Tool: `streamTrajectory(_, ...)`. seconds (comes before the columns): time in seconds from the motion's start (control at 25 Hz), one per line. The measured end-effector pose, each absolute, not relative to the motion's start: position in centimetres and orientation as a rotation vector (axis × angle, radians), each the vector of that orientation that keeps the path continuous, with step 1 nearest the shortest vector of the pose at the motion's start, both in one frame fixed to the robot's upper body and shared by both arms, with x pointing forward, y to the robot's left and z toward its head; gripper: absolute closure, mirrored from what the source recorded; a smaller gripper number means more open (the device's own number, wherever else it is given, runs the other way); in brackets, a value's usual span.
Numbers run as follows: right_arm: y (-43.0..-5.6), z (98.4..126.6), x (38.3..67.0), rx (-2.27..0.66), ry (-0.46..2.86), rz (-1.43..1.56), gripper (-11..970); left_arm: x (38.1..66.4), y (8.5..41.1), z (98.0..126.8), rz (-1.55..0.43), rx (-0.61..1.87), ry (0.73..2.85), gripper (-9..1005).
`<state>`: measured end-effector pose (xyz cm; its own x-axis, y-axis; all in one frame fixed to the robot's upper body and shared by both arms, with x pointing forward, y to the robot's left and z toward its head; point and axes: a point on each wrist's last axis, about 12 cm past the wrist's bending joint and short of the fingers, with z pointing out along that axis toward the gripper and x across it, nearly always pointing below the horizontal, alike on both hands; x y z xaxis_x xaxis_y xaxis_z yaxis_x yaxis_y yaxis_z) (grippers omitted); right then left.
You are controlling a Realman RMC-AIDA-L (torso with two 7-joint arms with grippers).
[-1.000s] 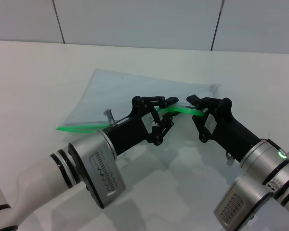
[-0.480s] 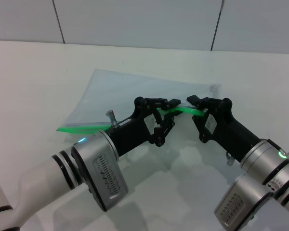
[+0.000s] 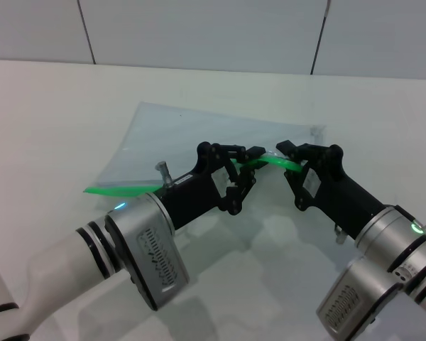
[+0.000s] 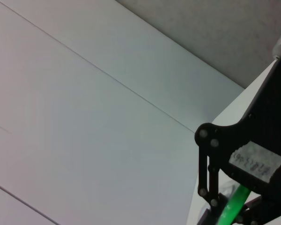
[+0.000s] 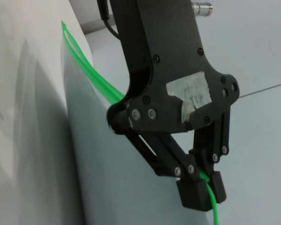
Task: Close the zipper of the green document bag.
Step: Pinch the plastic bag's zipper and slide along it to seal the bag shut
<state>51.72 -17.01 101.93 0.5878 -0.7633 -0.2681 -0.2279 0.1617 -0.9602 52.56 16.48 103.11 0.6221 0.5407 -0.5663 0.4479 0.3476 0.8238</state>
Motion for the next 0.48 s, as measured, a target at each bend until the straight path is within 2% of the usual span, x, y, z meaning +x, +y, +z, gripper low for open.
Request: streamTrajectory(0.48,-17.68,102.13,52.27,-1.366,0.949,-0.493,901,52.72,16.59,102.91,0.084,1.276,0.99,915)
